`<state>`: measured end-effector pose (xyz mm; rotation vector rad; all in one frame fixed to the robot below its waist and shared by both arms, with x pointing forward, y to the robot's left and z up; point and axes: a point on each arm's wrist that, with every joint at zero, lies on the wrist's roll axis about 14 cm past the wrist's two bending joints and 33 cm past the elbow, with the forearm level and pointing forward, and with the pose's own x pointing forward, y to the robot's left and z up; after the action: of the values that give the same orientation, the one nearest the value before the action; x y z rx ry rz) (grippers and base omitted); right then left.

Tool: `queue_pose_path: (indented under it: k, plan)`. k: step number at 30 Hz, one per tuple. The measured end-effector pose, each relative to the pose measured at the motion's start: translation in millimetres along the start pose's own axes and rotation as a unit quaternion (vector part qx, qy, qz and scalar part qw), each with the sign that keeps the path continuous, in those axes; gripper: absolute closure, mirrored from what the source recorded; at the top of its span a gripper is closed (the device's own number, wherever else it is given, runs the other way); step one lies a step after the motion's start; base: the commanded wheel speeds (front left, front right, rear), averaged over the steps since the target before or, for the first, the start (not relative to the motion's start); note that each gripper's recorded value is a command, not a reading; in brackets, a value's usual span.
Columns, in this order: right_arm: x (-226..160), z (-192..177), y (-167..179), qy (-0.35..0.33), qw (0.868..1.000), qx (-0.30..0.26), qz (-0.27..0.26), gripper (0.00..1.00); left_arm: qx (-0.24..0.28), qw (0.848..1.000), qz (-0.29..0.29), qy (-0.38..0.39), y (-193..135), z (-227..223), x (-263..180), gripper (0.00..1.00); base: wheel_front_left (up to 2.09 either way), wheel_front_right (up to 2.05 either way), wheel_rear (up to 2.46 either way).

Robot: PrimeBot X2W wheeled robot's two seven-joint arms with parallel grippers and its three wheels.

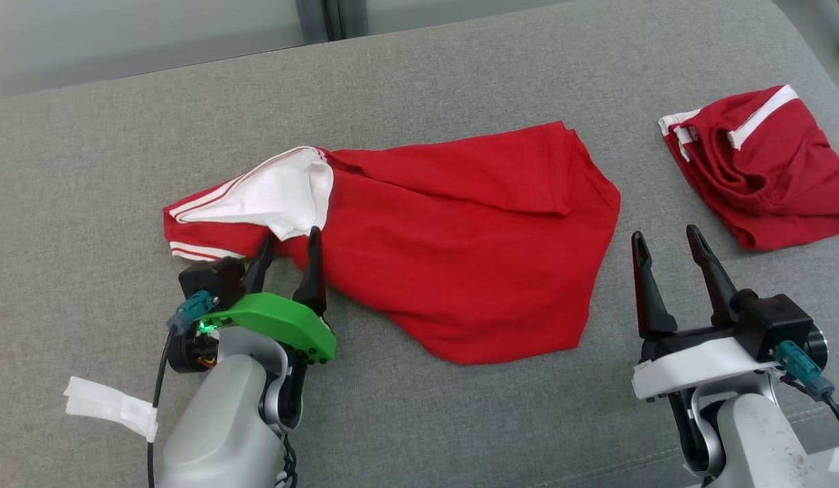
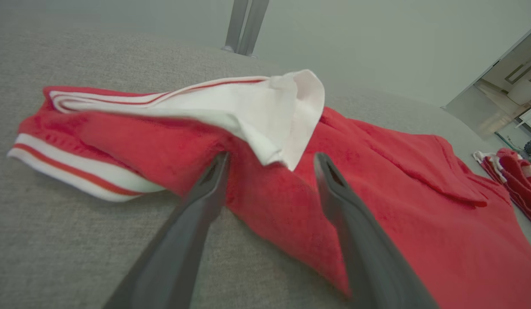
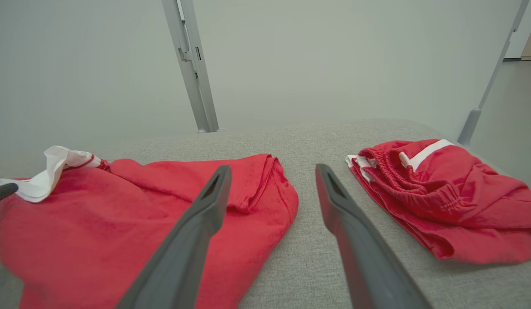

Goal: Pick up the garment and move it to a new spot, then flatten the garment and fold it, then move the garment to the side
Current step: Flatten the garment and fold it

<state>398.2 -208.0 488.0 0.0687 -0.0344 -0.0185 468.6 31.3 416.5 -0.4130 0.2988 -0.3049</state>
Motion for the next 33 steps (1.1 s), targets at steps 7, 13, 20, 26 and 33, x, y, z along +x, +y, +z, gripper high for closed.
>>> queue_pose_path:
  k: [7, 13, 20, 26, 33]
  plan:
    - [0, 1, -1, -0.002, 1.0, 0.002, -0.002, 0.0, -0.004, 1.0, 0.003, 0.003, 0, -7, -9, 0.0, 0.0, 0.0, 0.0]
    - [-2, 1, -3, -0.001, 1.0, 0.003, -0.005, 0.0, 0.001, 1.0, 0.005, 0.008, -1, -11, -7, 0.0, 0.0, 0.0, 0.0]
    - [-4, 3, -7, -0.003, 1.0, 0.002, -0.011, 0.0, 0.004, 1.0, -0.005, -0.017, -12, 4, -7, 0.0, 0.0, 0.0, 0.0]
    - [-5, 3, -5, -0.003, 1.0, 0.002, -0.009, 0.0, 0.012, 1.0, 0.008, -0.013, -7, 2, -9, 0.0, 0.0, 0.0, 0.0]
    - [-7, 3, -6, -0.002, 1.0, 0.002, -0.01, 0.0, -0.004, 0.999, 0.031, -0.009, 3, 5, 0, 0.07, 0.0, 0.0, 0.0]
